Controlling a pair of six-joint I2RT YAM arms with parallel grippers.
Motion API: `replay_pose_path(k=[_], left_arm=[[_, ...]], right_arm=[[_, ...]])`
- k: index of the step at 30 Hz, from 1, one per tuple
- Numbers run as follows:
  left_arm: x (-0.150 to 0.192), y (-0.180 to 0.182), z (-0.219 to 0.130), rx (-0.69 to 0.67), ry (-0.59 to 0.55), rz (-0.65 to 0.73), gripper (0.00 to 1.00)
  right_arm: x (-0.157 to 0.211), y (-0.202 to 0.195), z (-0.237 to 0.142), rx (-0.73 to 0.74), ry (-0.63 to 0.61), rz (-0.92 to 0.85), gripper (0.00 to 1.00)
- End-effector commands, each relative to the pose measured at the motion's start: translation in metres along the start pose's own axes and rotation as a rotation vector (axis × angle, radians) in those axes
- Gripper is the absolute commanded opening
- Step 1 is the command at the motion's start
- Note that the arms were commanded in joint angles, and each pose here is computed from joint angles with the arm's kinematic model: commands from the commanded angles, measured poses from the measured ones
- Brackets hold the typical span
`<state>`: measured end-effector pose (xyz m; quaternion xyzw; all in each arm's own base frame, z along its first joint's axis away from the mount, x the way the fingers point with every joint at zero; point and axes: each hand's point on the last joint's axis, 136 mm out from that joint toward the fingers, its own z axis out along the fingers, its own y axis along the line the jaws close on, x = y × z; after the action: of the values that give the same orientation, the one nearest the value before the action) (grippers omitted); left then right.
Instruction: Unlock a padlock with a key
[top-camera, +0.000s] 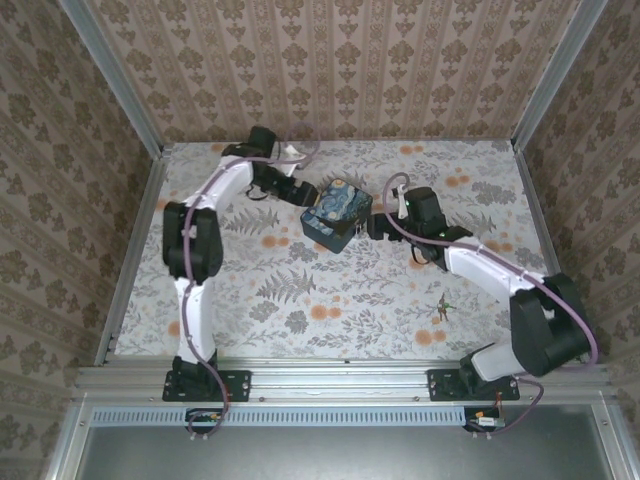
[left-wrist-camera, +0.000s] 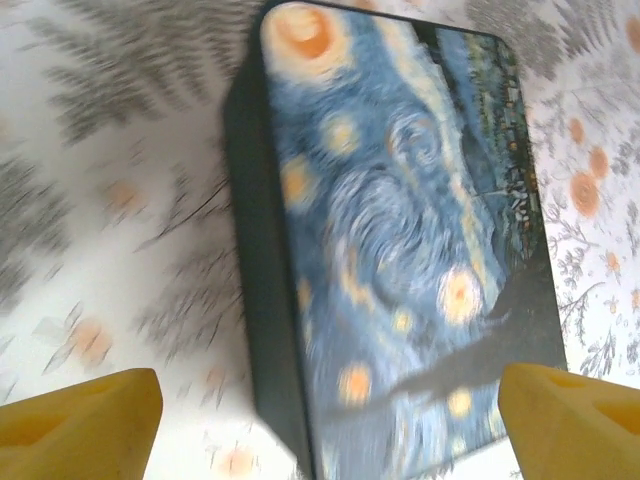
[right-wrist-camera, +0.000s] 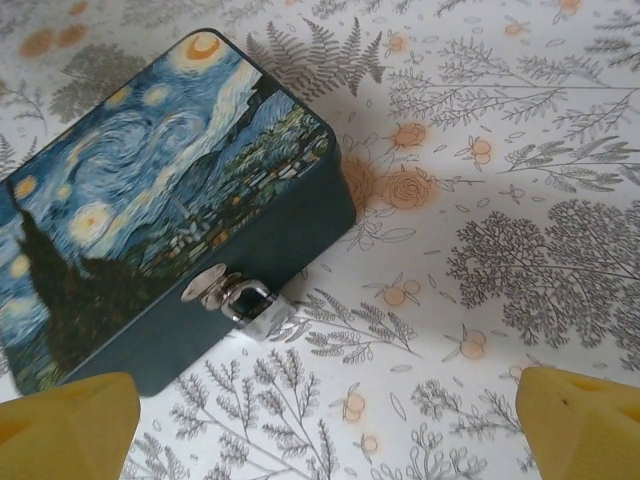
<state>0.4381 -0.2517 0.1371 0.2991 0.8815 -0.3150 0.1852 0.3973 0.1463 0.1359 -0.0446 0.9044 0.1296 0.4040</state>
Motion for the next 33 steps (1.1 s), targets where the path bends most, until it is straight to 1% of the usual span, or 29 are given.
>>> replay_pose_path(k=[1,3,5,8,10,13,18,21,25,28,33], left_arm=[[-0.021,-0.007,-0.036,-0.146,-0.176,-0.166,0.89],[-0.005,-0.017,-0.03,-0.18,-0.208,-0.24,0.9],[0.015,-0.026,-0.018,-0.22,-0.191,-0.287,0.9],[0.039,-0.049,0.002,-0.206,-0.133,-0.325,0.9],[0.047,-0.063,0.016,-0.178,-0.115,-0.33,0.9],[0.044,-0.075,0.037,-0.127,-0.135,-0.328,0.89],[0.028,-0.065,0.048,-0.103,-0.188,-0.379,0.89],[0.024,-0.058,0.049,-0.081,-0.209,-0.406,0.89],[0.021,-0.048,0.05,-0.06,-0.226,-0.427,0.88],[0.015,-0.045,0.052,-0.03,-0.235,-0.429,0.88],[0.006,-0.034,0.048,-0.025,-0.249,-0.43,0.88]], right_arm=[[-0.025,0.009,0.017,-0.066,0.003,0.019,0.98],[-0.035,0.012,0.034,-0.117,0.016,0.052,0.98],[-0.045,0.016,0.049,-0.177,0.026,0.087,0.98],[-0.052,0.022,0.07,-0.226,0.062,0.092,0.98],[-0.054,0.022,0.083,-0.234,0.079,0.083,0.98],[-0.057,0.025,0.097,-0.28,0.082,0.079,0.98],[-0.059,0.041,0.111,-0.388,0.106,0.053,0.97],[-0.057,0.05,0.113,-0.441,0.119,0.037,0.97],[-0.05,0.054,0.108,-0.471,0.143,0.026,0.95],[-0.045,0.059,0.092,-0.49,0.156,0.023,0.94],[-0.028,0.062,0.054,-0.448,0.177,0.003,0.93]])
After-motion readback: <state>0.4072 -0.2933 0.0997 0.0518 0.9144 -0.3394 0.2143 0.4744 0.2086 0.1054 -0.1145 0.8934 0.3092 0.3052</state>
